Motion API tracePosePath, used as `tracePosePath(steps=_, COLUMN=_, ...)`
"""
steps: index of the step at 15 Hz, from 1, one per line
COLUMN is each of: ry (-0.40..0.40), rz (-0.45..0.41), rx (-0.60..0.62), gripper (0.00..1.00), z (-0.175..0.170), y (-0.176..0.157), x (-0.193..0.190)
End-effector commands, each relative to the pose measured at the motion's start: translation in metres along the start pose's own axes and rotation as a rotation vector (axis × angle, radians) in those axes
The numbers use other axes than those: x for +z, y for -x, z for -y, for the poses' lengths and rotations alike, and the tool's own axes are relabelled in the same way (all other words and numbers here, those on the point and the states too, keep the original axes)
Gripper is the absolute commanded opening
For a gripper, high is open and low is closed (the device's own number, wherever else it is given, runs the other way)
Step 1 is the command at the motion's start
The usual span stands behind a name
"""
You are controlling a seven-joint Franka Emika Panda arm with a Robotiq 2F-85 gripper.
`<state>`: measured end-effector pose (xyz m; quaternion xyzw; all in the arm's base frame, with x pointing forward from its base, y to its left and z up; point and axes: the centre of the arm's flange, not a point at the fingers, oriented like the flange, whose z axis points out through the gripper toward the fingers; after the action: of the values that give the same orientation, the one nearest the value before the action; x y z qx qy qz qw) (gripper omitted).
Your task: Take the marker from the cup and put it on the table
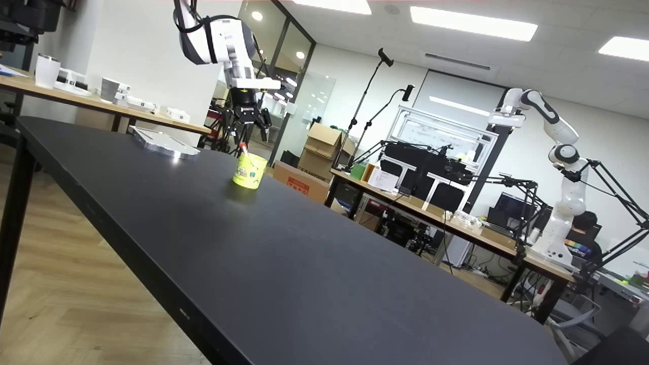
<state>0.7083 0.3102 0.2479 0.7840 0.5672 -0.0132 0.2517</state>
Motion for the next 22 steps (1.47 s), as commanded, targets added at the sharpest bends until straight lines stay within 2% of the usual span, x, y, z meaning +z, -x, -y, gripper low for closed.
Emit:
tracePosePath(steps=1, ry=-0.006, rz=-0.028, rx=-0.008, gripper=0.75, z=-0.011, y=-0.013, x=0.004)
tracePosePath(steps=2, ry=-0.013, rz=-0.03, rx=-0.011, gripper=0.74, z=-0.011, y=-0.014, x=0.006)
tracePosePath(steps=3, ry=-0.022, rz=-0.034, rx=-0.011, gripper=0.68, z=-0.011, y=-0.015, x=0.007)
tracePosePath(steps=12, ry=-0.087, rz=-0.075, rx=0.019, gripper=0.05, z=-0.008, y=-0.025, x=0.018)
tracePosePath(steps=13, ry=-0.093, rz=-0.082, rx=0.026, gripper=0.03, z=-0.009, y=-0.025, x=0.016)
tracePosePath(steps=16, ry=-0.087, rz=-0.077, rx=0.044, gripper=0.06, z=-0.014, y=-0.019, x=0.008)
tracePosePath(steps=22, ry=-0.038, rz=-0.08, rx=0.132, gripper=0.06, z=-0.047, y=0.022, x=-0.049)
